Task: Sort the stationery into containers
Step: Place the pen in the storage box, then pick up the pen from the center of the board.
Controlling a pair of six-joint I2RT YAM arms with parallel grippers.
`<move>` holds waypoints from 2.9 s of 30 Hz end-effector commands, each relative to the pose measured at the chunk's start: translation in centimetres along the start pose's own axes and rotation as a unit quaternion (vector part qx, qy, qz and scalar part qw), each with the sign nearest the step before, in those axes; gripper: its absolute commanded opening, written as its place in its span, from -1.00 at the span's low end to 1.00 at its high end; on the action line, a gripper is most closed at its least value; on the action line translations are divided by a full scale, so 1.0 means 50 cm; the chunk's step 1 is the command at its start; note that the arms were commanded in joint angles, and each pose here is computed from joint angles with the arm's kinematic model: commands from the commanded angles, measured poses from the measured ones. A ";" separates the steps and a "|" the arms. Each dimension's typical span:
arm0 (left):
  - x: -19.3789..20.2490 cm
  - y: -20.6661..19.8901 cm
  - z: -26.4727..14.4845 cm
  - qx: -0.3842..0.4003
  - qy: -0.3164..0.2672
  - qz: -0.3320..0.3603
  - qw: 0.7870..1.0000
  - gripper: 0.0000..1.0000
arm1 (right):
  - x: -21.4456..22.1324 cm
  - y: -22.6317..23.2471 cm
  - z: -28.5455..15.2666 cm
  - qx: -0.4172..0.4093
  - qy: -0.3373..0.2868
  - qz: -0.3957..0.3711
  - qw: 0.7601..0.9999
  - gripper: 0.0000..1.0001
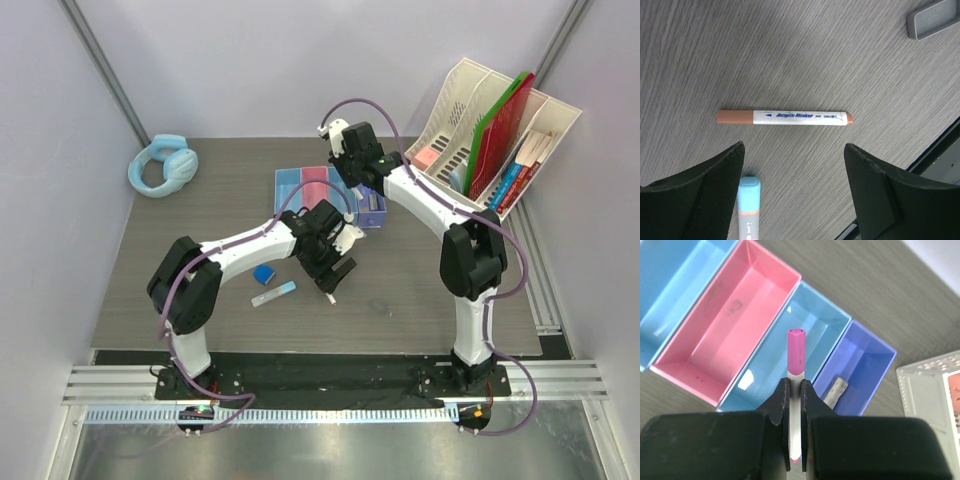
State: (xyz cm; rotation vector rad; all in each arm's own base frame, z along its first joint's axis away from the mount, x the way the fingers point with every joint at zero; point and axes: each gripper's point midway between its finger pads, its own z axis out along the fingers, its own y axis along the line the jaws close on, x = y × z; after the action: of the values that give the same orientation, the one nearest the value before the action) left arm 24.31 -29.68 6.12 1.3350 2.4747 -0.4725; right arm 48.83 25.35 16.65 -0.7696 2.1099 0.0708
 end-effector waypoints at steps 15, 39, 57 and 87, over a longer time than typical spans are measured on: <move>0.015 -0.012 0.026 0.001 0.030 -0.026 0.999 0.60 | -0.088 0.000 0.087 -0.014 -0.077 0.024 0.997 -0.97; 0.004 -0.024 0.059 0.002 0.057 -0.028 0.998 0.50 | -0.004 0.018 0.127 -0.017 -0.045 0.020 0.999 -0.84; 0.028 -0.007 0.098 -0.023 0.090 -0.028 0.995 0.45 | -0.023 0.004 0.083 -0.006 -0.055 0.021 0.998 0.15; 0.038 0.003 0.092 -0.032 0.107 0.002 0.994 -1.00 | -0.048 -0.133 -0.341 0.067 -0.155 0.068 0.983 0.22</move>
State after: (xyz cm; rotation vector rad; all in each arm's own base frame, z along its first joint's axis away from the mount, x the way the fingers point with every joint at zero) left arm 24.90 -30.52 1.77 1.3825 2.6124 -0.2470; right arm 43.02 18.30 29.90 -0.5592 1.8503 0.1296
